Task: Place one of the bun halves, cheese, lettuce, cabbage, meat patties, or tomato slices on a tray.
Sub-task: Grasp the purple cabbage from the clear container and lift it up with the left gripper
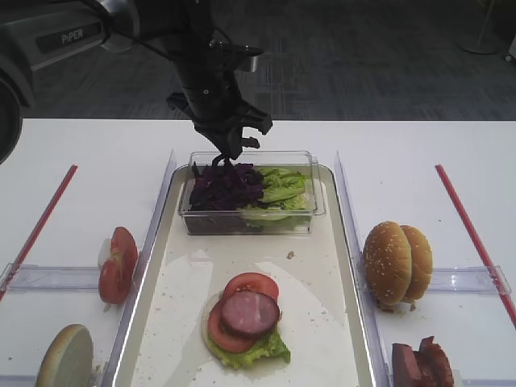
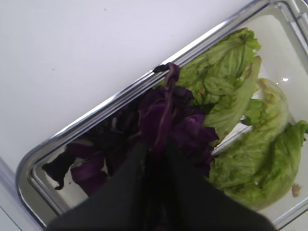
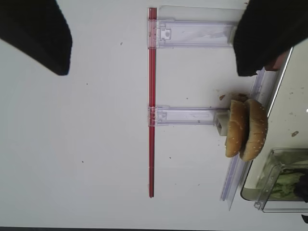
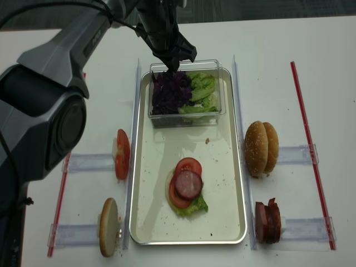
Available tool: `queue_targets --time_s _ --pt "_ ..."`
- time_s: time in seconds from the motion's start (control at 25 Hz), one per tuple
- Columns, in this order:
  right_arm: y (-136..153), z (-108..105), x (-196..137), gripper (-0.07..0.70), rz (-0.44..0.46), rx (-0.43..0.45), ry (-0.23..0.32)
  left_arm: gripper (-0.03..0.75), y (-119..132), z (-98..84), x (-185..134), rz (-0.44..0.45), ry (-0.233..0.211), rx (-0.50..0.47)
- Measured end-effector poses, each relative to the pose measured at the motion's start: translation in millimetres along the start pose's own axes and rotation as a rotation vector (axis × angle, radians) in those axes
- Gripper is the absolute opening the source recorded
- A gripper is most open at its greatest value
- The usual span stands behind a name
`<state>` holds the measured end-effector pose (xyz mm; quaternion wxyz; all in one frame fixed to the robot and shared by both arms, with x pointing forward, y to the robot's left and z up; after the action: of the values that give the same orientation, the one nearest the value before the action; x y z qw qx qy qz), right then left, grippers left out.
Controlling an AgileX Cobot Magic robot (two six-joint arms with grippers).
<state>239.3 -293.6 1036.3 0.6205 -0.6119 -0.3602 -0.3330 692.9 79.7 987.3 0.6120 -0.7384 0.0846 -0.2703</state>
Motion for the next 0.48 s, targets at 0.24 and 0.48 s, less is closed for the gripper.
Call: queue_targets --time_s 0.24,0.48 --pt "0.0 0.0 0.0 0.692 0.000 0.000 0.000 0.034 -4.0 -0.6 0.5 -0.008 0.000 -0.001" --pt "0.0 0.0 0.0 0.692 0.000 0.000 0.000 0.033 -4.0 -0.6 0.5 -0.008 0.000 -0.001"
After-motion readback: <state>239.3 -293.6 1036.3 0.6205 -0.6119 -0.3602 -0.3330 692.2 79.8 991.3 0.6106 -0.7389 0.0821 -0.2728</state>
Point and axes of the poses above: a point on each arm's last joint axis where the gripper is mounted, y pointing out along that axis toward the gripper, z along the wrist's bending axis when the last joint is at zero, x = y × z, the point moved 1 cm from there along y, pointing out along that axis toward the gripper, and after that the axes turned 1 degree about -y, right-handed, at the moved point
